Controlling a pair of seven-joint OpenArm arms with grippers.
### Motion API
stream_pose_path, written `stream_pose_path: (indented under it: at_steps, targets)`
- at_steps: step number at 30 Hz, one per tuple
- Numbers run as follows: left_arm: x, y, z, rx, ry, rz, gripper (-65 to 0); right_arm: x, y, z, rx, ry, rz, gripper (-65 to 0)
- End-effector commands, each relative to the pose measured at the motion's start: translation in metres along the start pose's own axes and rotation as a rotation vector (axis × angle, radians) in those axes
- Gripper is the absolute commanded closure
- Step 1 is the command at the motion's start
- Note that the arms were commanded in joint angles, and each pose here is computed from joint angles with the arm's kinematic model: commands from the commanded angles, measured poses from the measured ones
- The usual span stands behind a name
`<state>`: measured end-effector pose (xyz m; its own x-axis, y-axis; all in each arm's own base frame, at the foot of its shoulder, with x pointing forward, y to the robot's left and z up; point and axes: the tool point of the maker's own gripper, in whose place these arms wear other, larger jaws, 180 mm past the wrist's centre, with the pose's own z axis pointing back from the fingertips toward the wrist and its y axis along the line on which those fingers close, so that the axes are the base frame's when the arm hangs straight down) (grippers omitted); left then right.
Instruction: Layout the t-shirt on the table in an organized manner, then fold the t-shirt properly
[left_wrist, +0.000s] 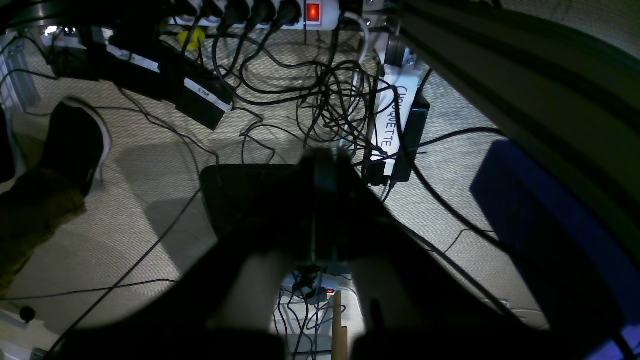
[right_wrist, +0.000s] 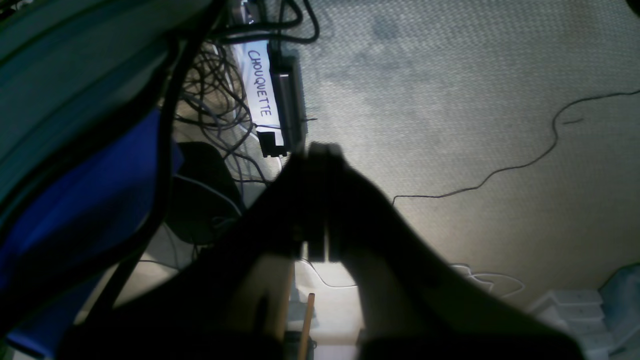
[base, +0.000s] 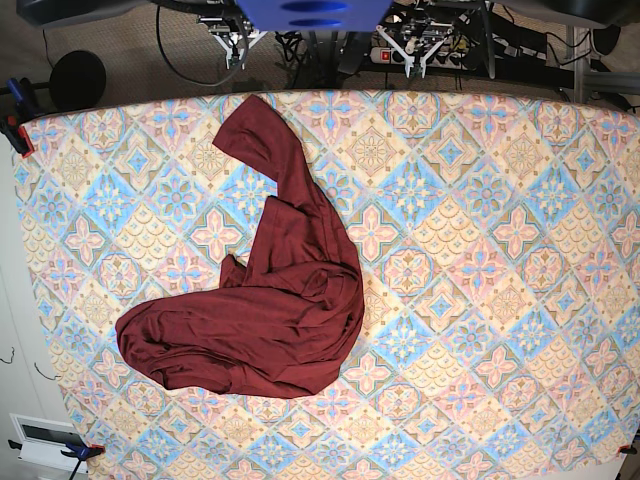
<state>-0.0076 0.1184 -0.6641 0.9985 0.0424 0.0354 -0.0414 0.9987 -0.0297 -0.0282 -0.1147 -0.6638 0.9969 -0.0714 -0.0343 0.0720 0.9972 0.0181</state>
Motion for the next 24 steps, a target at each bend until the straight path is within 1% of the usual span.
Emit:
stream_pose_path:
  at_steps: [1, 8, 12, 16, 22, 24]
  targets:
    - [0.002, -0.002, 0.000, -0.002, -0.008, 0.007, 0.0, -0.002, -0.001, 0.000, 0.000, 0.004, -0.005, 0.0]
    - [0.002, -0.002, 0.000, -0.002, -0.008, 0.008, 0.0, -0.003, -0.001, 0.000, 0.000, 0.010, -0.002, 0.0]
    - [0.002, -0.002, 0.000, -0.002, -0.008, 0.008, 0.0, -0.009, -0.001, 0.000, 0.001, 0.043, -0.002, 0.0]
    - [0.002, -0.002, 0.000, -0.002, -0.008, 0.008, 0.0, 0.020, 0.001, 0.000, 0.004, 0.001, 0.001, 0.0]
    - [0.002, -0.002, 0.000, -0.002, -0.010, 0.008, 0.0, 0.021, 0.001, 0.000, 0.004, -0.004, 0.001, 0.0]
    - [-0.005, 0.000, 0.000, 0.000, 0.001, 0.008, 0.0, 0.019, 0.001, 0.000, 0.004, -0.002, 0.001, 0.0]
